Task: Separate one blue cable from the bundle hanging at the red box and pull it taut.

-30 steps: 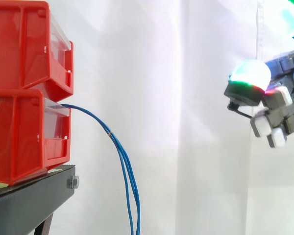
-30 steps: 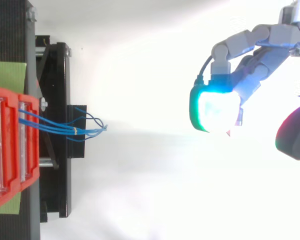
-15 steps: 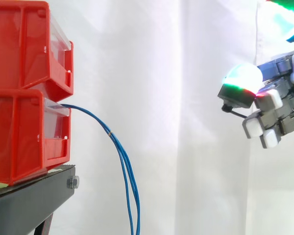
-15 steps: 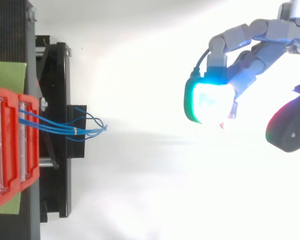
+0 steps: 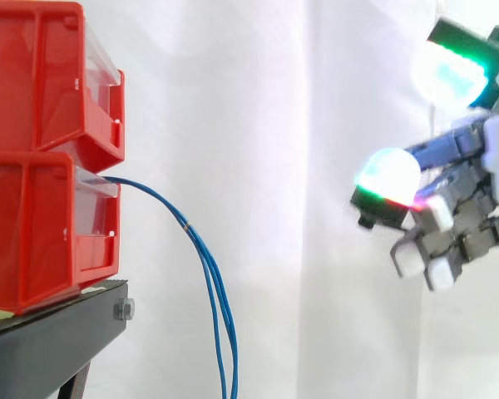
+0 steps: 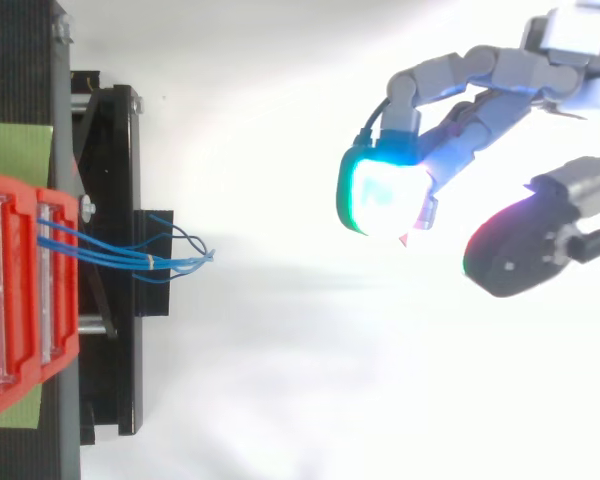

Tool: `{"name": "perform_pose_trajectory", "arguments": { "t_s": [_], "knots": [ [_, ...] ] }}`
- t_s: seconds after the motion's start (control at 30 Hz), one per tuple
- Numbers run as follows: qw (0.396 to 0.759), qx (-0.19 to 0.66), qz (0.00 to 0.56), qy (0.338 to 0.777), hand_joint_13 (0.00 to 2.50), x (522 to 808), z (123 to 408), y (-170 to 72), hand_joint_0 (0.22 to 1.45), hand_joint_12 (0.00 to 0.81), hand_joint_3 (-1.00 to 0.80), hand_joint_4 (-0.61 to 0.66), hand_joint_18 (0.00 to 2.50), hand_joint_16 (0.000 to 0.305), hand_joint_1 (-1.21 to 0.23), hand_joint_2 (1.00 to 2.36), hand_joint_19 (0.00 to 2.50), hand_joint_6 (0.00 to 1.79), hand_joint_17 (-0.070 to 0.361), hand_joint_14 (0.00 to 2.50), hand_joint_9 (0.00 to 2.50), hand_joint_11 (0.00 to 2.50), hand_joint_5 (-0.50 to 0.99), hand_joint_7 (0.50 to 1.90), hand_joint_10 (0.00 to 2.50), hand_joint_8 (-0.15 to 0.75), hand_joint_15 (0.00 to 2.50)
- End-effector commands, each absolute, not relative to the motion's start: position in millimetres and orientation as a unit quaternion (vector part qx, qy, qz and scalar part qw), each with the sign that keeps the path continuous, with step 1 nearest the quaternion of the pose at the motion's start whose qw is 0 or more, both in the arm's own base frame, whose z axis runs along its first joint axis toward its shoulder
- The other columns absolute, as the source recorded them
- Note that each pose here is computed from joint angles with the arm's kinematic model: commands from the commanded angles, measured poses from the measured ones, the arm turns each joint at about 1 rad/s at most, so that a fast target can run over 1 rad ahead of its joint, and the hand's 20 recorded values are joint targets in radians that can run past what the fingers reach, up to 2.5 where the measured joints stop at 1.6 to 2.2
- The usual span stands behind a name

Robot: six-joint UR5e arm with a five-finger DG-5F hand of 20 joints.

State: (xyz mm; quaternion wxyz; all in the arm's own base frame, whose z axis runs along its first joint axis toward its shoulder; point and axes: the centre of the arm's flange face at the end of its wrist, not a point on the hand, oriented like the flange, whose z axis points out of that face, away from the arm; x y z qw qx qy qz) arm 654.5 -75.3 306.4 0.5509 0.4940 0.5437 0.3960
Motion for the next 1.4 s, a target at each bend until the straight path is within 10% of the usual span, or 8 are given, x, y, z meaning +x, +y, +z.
{"name": "perform_pose_trajectory", "arguments": {
  "t_s": [0.0, 0.57, 0.77, 1.37],
  "knots": [
    [0.544, 0.504, 0.391, 0.545, 0.72, 661, 284, -74, 0.57, 0.323, -0.5, 0.15, 0.59, 0.046, -0.5, 1.0, 0.6, 0.5, 0.104, 0.02, 0.94, 0.71, -0.12, 1.19, 0.02, 0.28, 0.44],
    [0.61, 0.505, 0.354, 0.498, 0.72, 684, 257, -74, 0.57, 0.323, -0.5, 0.16, 0.59, 0.046, -0.5, 1.0, 0.61, 0.5, 0.104, 0.02, 0.94, 0.7, -0.12, 1.18, 0.02, 0.282, 0.44],
    [0.583, 0.533, 0.367, 0.492, 0.72, 716, 207, -70, 0.57, 0.321, -0.5, 0.16, 0.59, 0.046, -0.5, 1.0, 0.61, 0.5, 0.104, 0.02, 0.94, 0.71, -0.12, 1.19, 0.02, 0.283, 0.45],
    [0.586, 0.513, 0.395, 0.487, 0.75, 774, 186, -57, 0.53, 0.328, -0.5, 0.16, 0.61, 0.048, -0.5, 1.0, 0.62, 0.5, 0.109, 0.02, 0.94, 0.7, -0.12, 1.19, 0.02, 0.289, 0.46]
  ]
}}
